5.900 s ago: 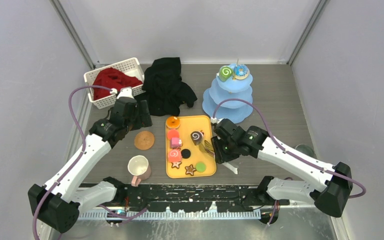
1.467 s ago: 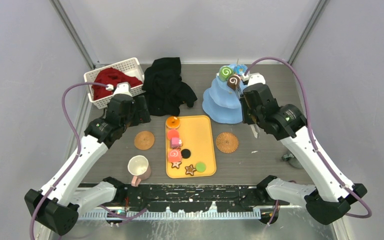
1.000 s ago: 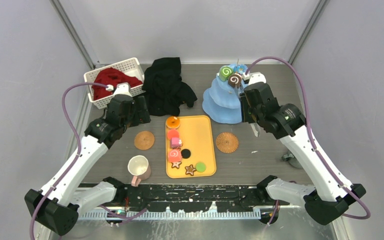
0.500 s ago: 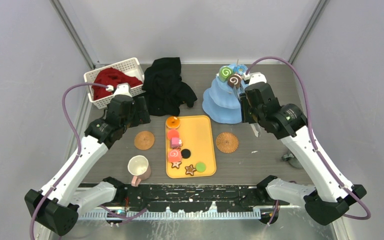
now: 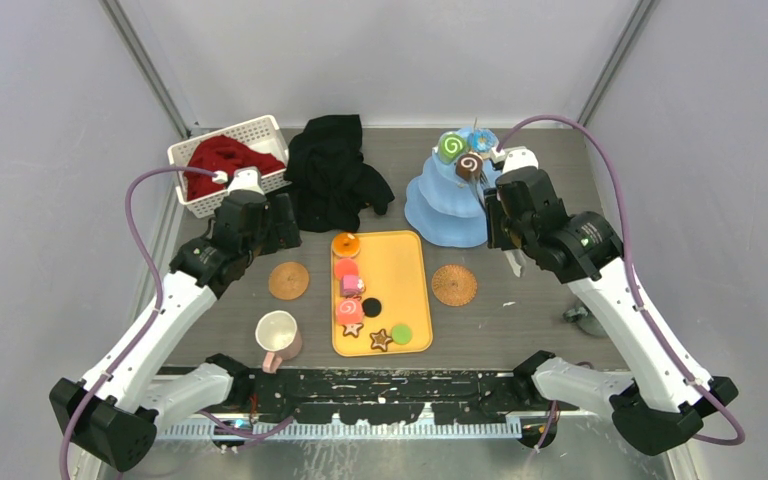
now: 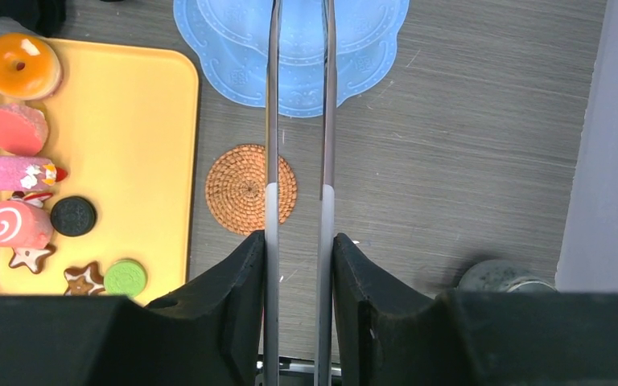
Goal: Serve the afternoon tea
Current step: Place the desert on the desert table.
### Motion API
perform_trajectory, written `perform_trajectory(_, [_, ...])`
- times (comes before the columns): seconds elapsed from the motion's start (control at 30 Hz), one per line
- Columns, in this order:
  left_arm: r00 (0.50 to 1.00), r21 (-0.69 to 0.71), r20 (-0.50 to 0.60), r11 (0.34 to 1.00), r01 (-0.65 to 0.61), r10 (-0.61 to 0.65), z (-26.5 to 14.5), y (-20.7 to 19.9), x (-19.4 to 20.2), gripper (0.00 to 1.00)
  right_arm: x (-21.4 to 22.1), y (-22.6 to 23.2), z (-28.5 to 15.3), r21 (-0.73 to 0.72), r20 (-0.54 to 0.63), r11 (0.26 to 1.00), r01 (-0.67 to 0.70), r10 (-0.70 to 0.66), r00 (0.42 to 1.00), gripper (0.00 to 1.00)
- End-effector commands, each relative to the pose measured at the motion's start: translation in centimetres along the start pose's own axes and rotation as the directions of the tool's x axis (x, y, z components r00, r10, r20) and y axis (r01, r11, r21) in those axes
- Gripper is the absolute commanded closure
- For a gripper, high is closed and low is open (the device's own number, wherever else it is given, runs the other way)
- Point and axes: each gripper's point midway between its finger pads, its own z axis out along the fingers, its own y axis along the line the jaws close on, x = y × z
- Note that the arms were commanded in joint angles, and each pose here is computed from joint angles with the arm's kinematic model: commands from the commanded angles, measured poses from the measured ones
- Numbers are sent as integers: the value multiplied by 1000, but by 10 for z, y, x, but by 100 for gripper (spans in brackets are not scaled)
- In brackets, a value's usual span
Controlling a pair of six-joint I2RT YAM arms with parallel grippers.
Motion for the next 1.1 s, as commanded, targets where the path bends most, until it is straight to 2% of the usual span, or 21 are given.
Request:
perform_trajectory(0.0, [999, 17, 39, 1000, 14, -14, -2, -3, -10, 4, -22, -4, -14, -9, 90, 999, -37, 37, 995, 61])
perform_trajectory(0.27, [999, 16, 41, 1000, 15, -16, -3, -2, -10, 4, -22, -6, -17, -5, 95, 999, -39, 40, 995, 50])
perform_trajectory(0.57, [999, 28, 38, 999, 16, -17, -2, -6, -12, 4, -26, -13, -36, -7, 118, 999, -32, 32, 992, 50])
perform_trajectory(0.77, [999, 33, 35, 999, 16, -17, 0, -8, -11, 4, -8, -15, -45, -28, 47, 1000, 12, -11, 999, 52])
perform_trajectory(0.87, [999, 39, 28, 999, 14, -15, 2, -10, -11, 4, 3, -6, -51, -103, 18, 993, 54, -53, 998, 54])
perform_trajectory(0.97, [999, 44, 30, 999, 15, -17, 2, -11, -13, 4, 13, 24, -63, -293, -4, 952, 87, -93, 996, 60])
perform_trajectory(1.03, [999, 42, 35, 999, 10, -11, 2, -11, -15, 4, 15, 35, -68, -361, -7, 928, 94, -103, 995, 77])
perform_trajectory(1.07, [999, 39, 36, 999, 8, -9, 2, -11, -16, 4, 18, 41, -70, -398, -7, 912, 99, -111, 994, 82])
